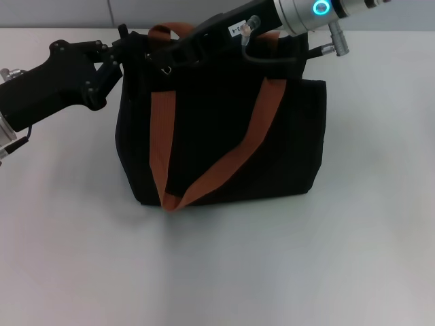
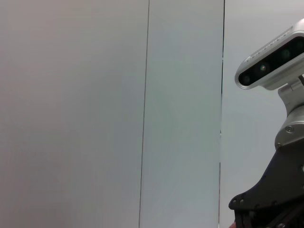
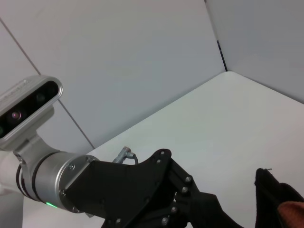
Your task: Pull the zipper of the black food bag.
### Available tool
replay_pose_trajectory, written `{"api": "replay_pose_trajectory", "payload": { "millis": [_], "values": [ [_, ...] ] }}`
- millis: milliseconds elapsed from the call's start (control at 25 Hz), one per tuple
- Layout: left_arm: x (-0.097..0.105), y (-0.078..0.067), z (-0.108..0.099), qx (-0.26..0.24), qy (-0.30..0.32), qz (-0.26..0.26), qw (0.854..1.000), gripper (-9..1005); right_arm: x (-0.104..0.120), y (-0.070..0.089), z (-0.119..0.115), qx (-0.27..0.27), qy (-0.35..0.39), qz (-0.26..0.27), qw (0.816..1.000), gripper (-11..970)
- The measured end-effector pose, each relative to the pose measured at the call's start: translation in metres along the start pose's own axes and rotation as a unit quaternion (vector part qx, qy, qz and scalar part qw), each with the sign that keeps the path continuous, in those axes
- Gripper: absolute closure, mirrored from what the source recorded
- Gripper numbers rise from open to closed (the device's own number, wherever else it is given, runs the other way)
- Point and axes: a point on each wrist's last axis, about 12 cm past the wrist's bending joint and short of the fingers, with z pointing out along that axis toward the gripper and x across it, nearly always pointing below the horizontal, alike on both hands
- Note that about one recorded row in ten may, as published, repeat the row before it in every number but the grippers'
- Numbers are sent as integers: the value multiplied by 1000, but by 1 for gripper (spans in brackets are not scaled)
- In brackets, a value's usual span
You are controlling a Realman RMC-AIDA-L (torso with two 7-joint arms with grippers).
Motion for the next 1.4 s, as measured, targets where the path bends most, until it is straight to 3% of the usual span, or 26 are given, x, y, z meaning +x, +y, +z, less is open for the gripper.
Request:
{"api": "replay_pose_trajectory", "payload": {
  "millis": [880,1160,1400],
  "values": [
    [-1,0,-1,0,-3,1,1000,920,9,-3,-24,61,29,13,998,947],
    [-1,-1,-1,2,-4,1,1000,919,6,1,-28,30,-9,26,999,943],
    [-2,-2,2,8,-8,1,1000,918,3,3,-17,18,0,32,999,940]
  ]
}}
